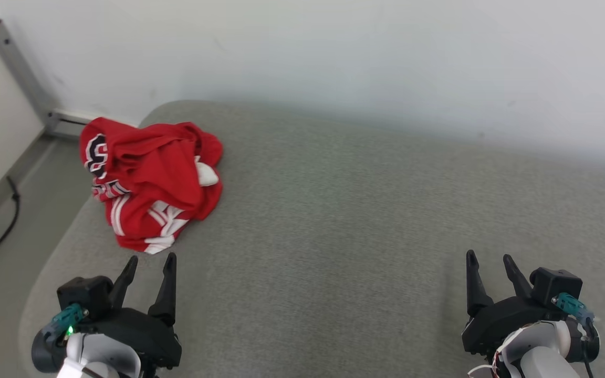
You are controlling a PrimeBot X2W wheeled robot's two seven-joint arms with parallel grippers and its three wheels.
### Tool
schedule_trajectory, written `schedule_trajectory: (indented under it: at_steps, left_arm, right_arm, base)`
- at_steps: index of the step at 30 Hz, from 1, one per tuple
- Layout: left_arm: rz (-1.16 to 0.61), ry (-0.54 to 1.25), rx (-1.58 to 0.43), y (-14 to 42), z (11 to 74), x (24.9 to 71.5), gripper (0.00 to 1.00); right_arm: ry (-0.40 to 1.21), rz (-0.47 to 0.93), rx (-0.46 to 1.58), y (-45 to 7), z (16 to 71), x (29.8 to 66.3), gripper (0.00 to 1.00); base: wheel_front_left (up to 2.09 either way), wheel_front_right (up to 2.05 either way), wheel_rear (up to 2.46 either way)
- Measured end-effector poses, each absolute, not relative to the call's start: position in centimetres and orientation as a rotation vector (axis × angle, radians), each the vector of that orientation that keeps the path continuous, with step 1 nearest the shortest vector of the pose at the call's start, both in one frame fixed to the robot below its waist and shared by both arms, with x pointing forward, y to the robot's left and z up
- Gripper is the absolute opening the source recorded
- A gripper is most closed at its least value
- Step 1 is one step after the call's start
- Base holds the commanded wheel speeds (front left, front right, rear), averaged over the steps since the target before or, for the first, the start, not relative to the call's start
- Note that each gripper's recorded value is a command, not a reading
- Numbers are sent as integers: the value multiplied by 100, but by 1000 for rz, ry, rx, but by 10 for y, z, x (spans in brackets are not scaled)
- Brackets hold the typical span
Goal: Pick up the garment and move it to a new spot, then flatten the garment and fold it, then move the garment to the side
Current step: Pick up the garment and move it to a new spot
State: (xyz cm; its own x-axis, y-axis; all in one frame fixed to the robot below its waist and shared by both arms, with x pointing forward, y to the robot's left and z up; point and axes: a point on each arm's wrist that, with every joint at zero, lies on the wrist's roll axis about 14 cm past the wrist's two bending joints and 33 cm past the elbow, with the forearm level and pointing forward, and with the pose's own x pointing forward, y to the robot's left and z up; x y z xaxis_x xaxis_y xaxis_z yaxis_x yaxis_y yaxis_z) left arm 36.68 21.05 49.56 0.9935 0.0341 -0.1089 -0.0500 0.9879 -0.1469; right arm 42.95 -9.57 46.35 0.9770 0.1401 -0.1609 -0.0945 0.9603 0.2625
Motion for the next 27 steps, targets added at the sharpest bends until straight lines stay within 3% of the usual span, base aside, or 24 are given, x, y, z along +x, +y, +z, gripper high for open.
schedule_trajectory:
  at_steps: [17,27]
  left_arm:
    - [252,116,-156,275,492,311,100]
    - [249,149,-187,266,483,307,100]
  right_arm:
    - [216,324,224,-13,461,436,100]
    - [224,390,192,10,461,437,100]
  base:
    - [0,0,0]
    - [0,0,0]
